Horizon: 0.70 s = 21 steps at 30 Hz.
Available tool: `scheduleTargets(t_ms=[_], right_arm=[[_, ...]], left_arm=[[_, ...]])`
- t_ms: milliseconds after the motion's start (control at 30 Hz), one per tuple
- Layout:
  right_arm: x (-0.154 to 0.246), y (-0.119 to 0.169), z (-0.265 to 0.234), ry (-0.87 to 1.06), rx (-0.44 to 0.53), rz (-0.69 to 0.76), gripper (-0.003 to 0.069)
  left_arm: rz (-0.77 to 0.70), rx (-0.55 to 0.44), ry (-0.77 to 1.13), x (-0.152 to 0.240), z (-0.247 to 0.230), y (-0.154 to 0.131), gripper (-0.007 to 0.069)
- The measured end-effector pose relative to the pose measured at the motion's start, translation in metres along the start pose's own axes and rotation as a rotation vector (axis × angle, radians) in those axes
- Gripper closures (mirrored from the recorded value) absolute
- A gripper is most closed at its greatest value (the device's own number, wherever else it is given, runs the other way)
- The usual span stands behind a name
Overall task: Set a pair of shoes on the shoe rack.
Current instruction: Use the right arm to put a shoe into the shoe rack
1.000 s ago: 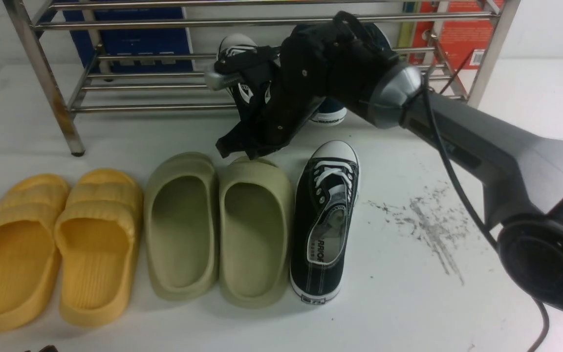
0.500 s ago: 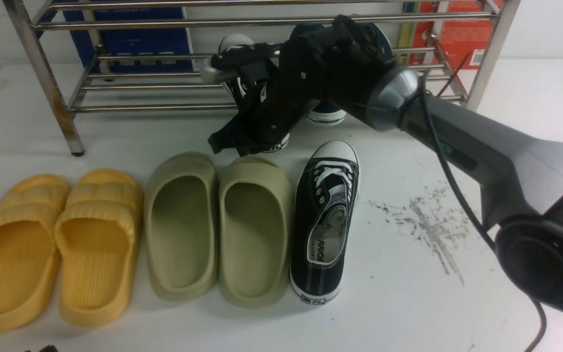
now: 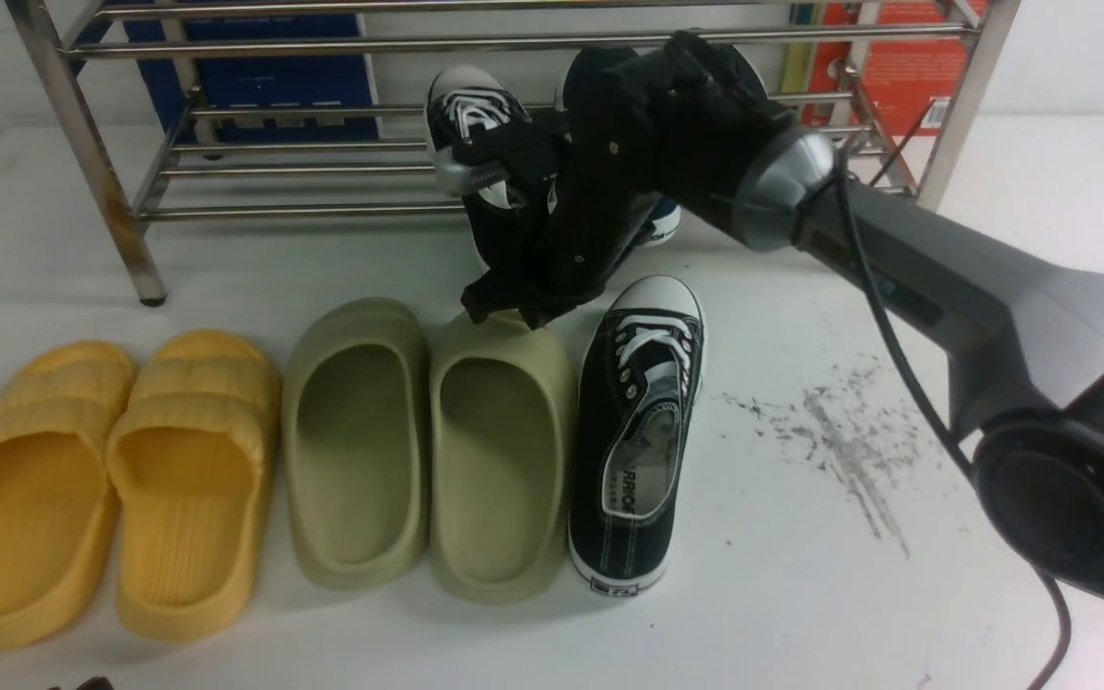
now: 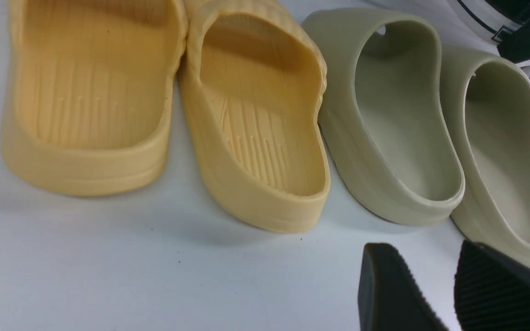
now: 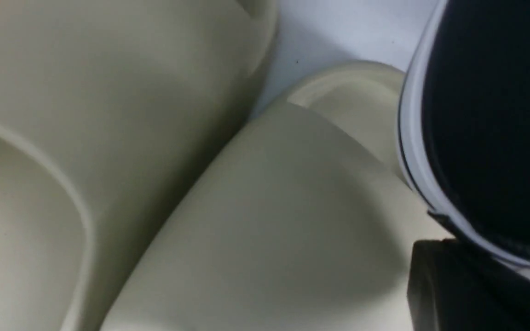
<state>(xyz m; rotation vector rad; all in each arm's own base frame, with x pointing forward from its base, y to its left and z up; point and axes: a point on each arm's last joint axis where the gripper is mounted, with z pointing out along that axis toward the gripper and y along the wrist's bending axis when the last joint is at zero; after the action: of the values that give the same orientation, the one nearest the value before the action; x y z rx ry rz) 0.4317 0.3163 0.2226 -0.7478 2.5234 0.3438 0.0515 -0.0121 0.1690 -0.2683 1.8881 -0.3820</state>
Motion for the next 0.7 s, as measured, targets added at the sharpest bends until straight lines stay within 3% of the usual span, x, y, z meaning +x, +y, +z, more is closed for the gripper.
scheduleTargets(t_ms=[700], right_arm=[[-0.021,0.000,0.001,-0.241,-0.012,0.020,0.0643]], left_arm=[[0.000,0.000,0.000,0.000,0.000,0.000,0.0386]])
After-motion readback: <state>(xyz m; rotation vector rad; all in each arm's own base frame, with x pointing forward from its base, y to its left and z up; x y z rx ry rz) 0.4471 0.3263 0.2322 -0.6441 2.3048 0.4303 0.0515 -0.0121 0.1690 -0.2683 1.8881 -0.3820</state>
